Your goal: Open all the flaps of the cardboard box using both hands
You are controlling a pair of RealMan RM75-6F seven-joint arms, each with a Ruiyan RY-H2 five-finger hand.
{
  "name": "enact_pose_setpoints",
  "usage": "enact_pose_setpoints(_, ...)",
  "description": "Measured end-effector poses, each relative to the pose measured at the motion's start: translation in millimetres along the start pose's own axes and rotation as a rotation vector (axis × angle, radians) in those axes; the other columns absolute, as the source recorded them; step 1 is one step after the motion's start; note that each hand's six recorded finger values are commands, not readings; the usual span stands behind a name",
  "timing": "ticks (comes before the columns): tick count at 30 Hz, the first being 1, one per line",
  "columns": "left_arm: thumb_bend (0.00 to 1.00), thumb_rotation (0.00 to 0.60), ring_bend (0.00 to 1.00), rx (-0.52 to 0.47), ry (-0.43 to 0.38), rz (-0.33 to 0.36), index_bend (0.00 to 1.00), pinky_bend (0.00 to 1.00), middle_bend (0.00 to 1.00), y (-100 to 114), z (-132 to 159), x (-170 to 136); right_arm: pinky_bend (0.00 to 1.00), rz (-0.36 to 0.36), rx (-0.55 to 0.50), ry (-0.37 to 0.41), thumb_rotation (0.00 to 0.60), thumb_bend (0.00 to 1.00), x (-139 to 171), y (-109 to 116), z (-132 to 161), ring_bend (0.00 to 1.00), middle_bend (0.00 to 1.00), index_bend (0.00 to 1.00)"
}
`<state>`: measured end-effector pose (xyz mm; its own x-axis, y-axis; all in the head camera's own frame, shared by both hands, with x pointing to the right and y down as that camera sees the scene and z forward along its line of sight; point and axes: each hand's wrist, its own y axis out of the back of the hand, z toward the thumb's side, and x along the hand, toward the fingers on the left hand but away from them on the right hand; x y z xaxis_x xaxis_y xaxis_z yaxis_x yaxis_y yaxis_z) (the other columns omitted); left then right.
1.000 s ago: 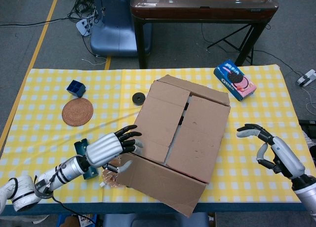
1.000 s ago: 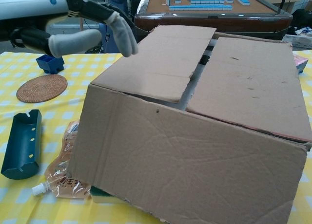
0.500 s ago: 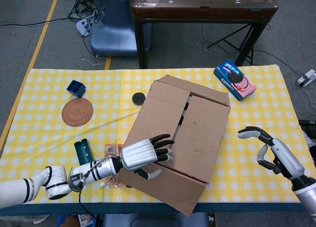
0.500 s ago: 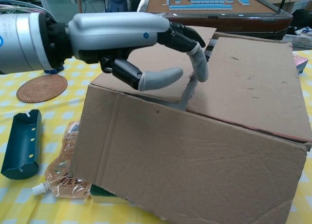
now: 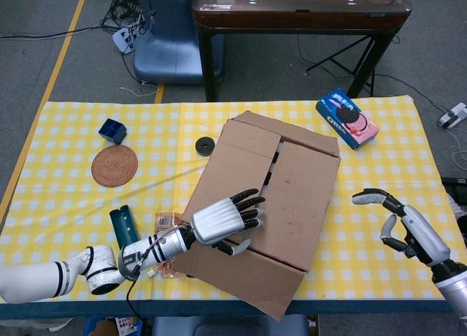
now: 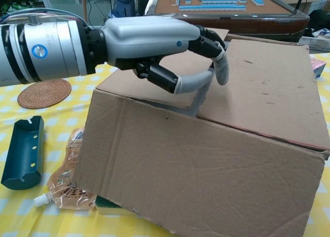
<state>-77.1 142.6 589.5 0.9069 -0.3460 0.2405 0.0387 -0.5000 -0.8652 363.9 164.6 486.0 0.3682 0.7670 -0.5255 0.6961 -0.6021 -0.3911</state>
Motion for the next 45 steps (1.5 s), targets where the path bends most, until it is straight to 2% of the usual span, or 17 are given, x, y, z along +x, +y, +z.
enact_pose_setpoints(14,0.56,0.145,0.07,0.108,0.007,-0.010,0.46,0.00,0.22,-10.2,0.8,4.1,0.16,-0.007,-0.017,-0.004,0.600,0.97,3.1,2.6,-3.8,0.11,0.24,0.26)
enact_pose_setpoints(28,0.56,0.144,0.07,0.172,0.016,0.001,0.51,0.00,0.22,-10.7,-4.3,1.8,0.16,-0.013,-0.035,0.002,0.600,0.97,6.6,4.1,-4.8,0.11,0.24,0.26)
enact_pose_setpoints(39,0.56,0.145,0.07,0.275,0.020,0.044,0.59,0.00,0.22,-7.7,-6.7,-0.2,0.16,-0.015,-0.040,0.006,0.600,0.97,8.4,4.1,-4.3,0.11,0.24,0.26)
enact_pose_setpoints(45,0.56,0.147,0.07,0.274,0.023,0.082,0.61,0.00,0.22,1.5,-5.6,-5.1,0.16,-0.017,-0.039,0.010,0.600,0.97,8.5,4.9,-4.0,0.11,0.24,0.26)
